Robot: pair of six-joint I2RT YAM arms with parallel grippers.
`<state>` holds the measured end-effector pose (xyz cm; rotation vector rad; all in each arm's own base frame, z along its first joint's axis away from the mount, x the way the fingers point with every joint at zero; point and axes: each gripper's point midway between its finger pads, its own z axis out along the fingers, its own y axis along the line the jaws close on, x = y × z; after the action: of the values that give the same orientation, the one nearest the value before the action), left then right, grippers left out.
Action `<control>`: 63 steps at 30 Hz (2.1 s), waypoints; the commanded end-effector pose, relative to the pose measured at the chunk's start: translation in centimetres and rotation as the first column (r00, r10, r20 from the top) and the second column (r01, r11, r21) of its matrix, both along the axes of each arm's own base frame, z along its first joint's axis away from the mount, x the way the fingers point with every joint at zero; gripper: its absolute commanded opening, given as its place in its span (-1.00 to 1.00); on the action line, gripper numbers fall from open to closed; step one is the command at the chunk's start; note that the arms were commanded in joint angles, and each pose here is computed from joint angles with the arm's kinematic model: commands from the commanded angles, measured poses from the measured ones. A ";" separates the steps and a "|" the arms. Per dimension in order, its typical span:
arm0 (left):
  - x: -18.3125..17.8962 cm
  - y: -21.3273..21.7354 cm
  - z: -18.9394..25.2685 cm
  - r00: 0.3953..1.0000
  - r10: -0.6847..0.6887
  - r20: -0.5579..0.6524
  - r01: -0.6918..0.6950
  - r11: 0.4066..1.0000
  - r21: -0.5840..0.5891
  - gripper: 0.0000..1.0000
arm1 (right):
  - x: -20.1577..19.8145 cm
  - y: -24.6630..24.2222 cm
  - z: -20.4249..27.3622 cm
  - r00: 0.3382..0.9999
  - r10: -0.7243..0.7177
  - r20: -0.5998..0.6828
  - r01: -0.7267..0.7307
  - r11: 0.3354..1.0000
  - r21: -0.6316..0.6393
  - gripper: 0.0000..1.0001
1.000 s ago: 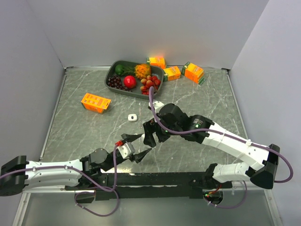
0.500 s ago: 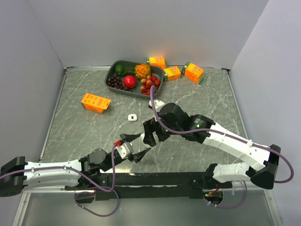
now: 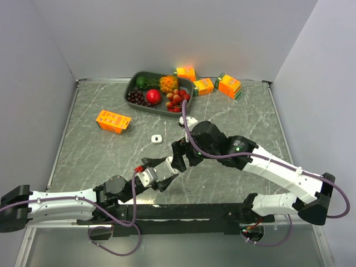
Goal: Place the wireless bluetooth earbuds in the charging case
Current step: Open the charging case.
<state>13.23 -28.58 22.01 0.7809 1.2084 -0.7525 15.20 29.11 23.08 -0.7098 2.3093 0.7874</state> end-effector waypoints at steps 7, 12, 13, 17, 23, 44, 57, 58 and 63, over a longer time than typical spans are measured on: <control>0.1 0.3 1.0 1.000 0.015 0.016 -0.014 0.999 -0.037 -0.98 | 0.8 -1.2 3.5 0.996 -0.052 0.074 0.047 0.996 0.069 0.75; 0.2 0.3 0.9 1.000 0.019 0.013 -0.018 0.999 -0.035 -0.98 | 0.7 -1.3 4.9 0.994 -0.054 0.099 0.042 0.992 0.116 0.75; 0.2 0.3 0.9 1.000 0.017 0.015 -0.017 0.999 -0.034 -0.98 | 0.6 -1.3 5.4 0.993 -0.053 0.108 0.038 0.990 0.133 0.75; 0.2 0.3 0.9 1.000 0.019 0.013 -0.018 0.999 -0.033 -0.98 | 0.5 -1.1 6.2 0.992 -0.044 0.120 0.024 0.986 0.165 0.75; 0.2 0.1 1.0 1.000 0.016 0.013 -0.016 1.000 -0.026 -0.98 | -0.5 0.3 5.7 0.992 0.032 0.119 -0.047 0.990 0.130 0.75; 0.0 0.0 2.8 0.999 0.001 0.038 0.001 0.998 -0.058 -0.98 | 0.8 -0.5 1.8 0.997 -0.041 0.064 0.042 0.999 -0.008 0.75; 0.1 1.0 3.0 0.999 0.020 0.026 -0.018 0.996 -0.083 -0.98 | 1.1 -1.5 2.4 0.995 -0.077 0.069 0.076 0.997 0.017 0.75; 0.1 1.1 2.9 0.999 0.023 0.024 -0.020 0.996 -0.083 -0.98 | 1.1 -1.5 2.6 0.994 -0.079 0.071 0.077 0.997 0.023 0.75; 0.1 1.4 3.0 0.999 0.027 0.023 -0.024 0.995 -0.098 -0.98 | 1.1 -1.5 3.0 0.994 -0.081 0.073 0.079 0.996 0.031 0.75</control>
<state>13.16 -27.67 23.32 0.7508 1.1808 -0.7560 16.18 28.19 24.78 -0.6518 2.2709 0.7345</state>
